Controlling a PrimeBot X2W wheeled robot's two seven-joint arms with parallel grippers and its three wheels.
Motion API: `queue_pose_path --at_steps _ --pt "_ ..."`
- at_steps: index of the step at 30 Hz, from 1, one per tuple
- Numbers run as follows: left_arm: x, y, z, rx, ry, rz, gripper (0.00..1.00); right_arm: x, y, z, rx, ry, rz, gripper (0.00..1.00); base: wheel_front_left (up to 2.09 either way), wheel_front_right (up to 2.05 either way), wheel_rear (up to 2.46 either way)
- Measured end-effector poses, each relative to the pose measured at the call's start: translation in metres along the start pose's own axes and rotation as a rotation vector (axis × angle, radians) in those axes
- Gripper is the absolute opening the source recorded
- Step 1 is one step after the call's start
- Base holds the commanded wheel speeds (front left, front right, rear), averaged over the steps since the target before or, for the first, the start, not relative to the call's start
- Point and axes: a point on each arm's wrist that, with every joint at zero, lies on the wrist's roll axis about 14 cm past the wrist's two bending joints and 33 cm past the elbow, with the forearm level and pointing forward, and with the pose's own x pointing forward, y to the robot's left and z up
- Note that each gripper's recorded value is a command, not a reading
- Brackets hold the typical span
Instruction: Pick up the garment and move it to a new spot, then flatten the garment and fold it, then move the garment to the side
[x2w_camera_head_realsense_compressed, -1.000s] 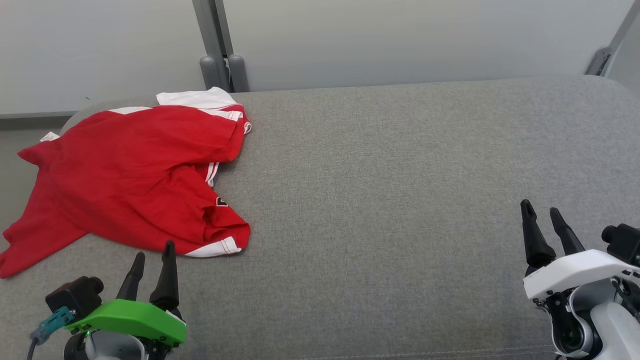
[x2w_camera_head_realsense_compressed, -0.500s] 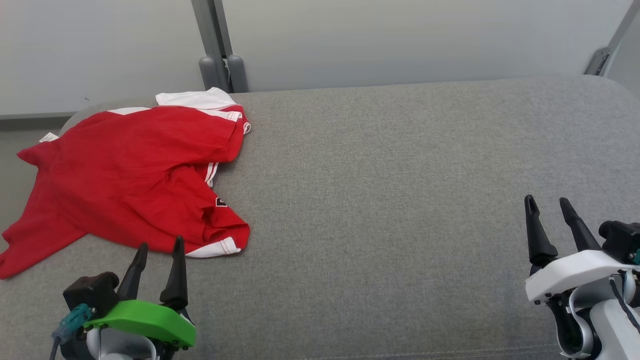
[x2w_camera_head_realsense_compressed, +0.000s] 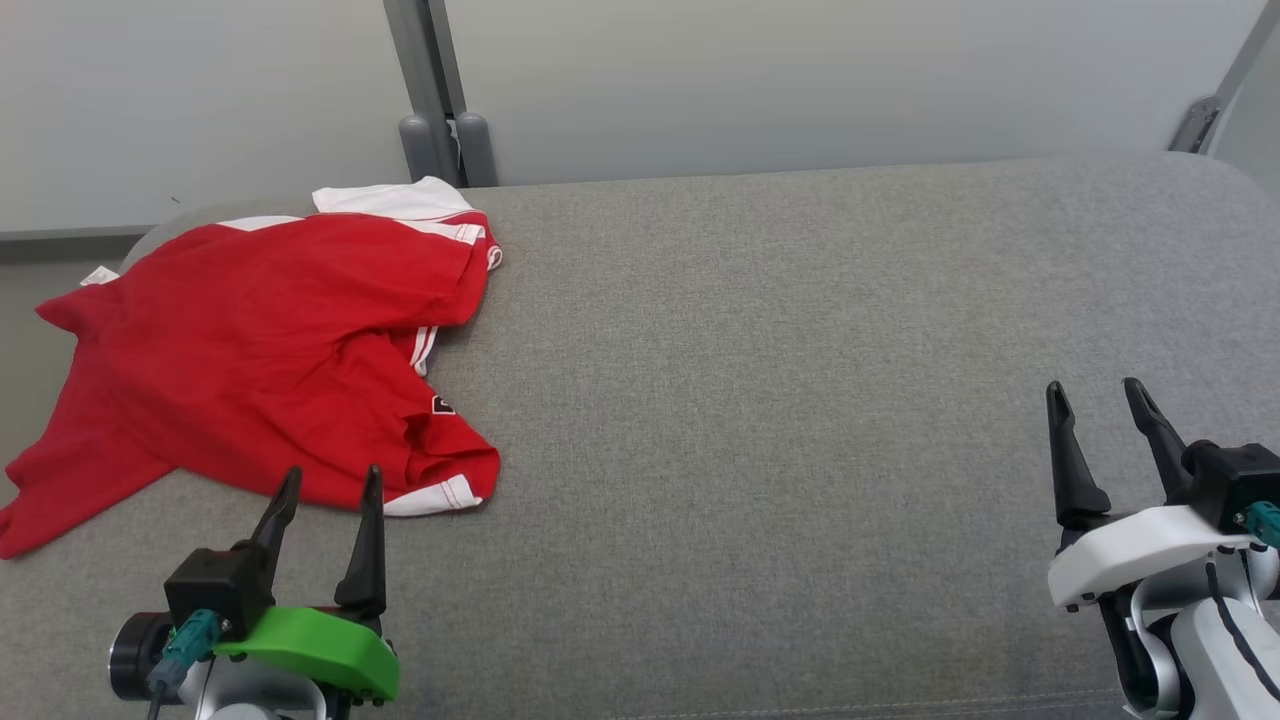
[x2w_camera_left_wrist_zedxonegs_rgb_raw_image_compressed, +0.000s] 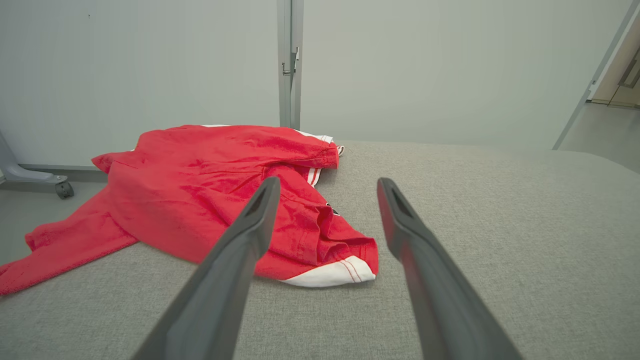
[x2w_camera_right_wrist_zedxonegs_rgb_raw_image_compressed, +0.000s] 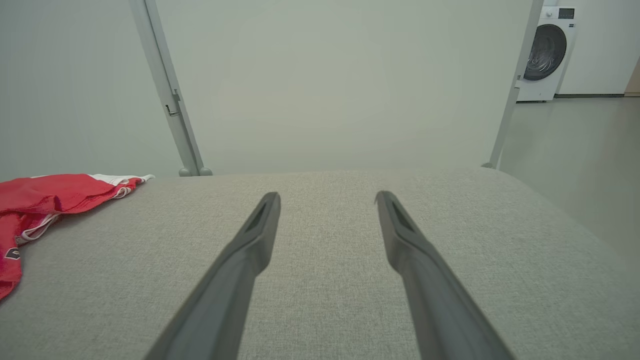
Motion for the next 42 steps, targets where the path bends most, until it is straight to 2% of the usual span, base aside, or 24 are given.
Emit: queue_pose_path --at_steps 10,25,34,42 --pt "0.000 -0.007 0.004 0.114 -0.029 -0.038 1.00 -0.003 -0.004 0.006 -0.135 -0.043 0.007 1.00 0.00 0.00 0.00" --pt "0.002 -0.002 0.002 0.111 -0.023 -0.023 1.00 -0.004 -0.005 0.005 -0.133 -0.041 0.002 1.00 0.00 0.00 0.00" --pt "0.007 0.008 -0.024 0.098 0.058 -0.003 1.00 -0.003 -0.003 0.006 -0.131 -0.043 0.013 1.00 0.00 0.00 0.00" --pt "0.041 0.011 -0.029 0.074 0.069 0.001 1.00 0.003 -0.009 0.003 -0.146 -0.034 0.004 1.00 0.00 0.00 0.00"
